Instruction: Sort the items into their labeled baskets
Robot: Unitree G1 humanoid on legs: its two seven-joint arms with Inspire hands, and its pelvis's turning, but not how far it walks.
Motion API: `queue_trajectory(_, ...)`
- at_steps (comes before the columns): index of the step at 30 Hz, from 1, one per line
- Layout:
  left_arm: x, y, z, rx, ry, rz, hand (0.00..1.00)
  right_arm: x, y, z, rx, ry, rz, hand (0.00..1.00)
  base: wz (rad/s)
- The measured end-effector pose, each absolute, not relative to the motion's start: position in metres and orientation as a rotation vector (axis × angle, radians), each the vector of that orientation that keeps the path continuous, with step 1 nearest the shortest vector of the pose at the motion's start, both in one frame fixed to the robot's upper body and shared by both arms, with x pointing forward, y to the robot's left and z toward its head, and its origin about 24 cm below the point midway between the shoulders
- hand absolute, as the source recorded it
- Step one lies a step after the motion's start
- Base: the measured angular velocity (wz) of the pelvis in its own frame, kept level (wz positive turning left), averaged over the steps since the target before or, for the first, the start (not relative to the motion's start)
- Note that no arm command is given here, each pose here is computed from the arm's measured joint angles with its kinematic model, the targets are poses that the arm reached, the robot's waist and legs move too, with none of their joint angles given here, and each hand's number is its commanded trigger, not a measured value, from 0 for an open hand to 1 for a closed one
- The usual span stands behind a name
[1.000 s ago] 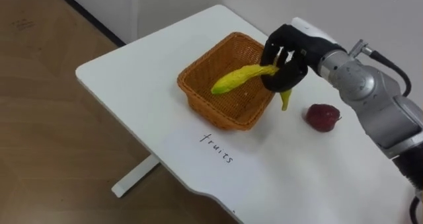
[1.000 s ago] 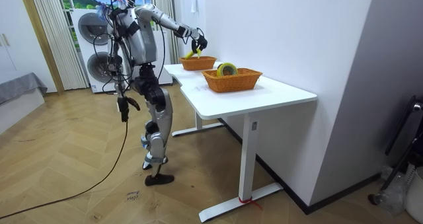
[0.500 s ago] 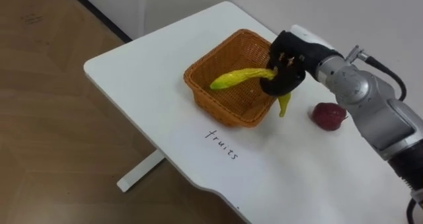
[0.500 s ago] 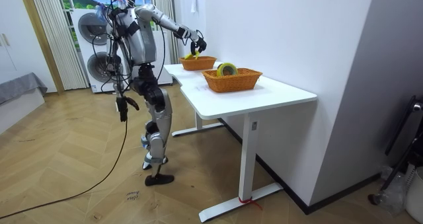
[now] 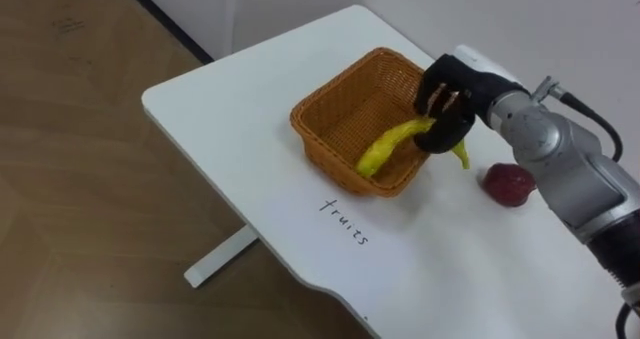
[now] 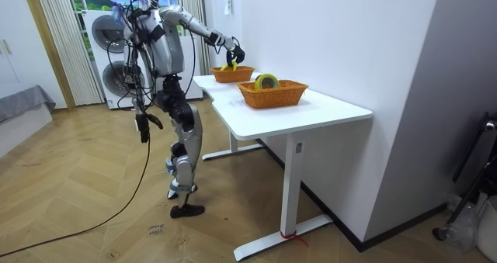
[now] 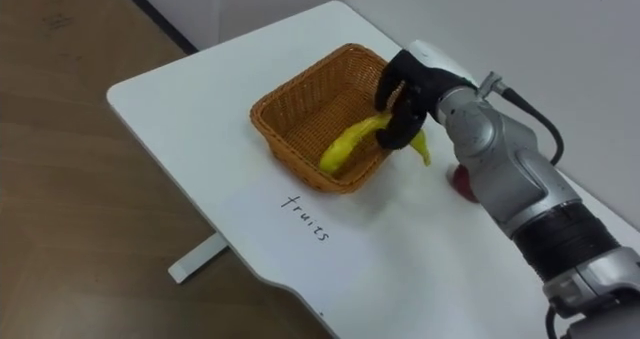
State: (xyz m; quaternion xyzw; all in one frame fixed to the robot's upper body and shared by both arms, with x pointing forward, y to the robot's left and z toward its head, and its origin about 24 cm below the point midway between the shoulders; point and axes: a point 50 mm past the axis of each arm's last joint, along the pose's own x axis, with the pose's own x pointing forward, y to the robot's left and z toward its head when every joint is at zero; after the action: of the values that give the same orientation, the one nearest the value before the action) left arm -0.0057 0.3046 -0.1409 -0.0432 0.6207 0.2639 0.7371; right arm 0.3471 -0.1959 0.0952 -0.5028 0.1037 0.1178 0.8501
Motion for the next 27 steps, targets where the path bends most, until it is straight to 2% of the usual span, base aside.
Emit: queue_trajectory(27, -0.0085, 0.3059, -0.1399, -0.054, 1.376, 0.551, 0.00, 0.3475, -0.1959, 0.0950, -1.064, 0.211, 0.224, 0.00, 0.00)
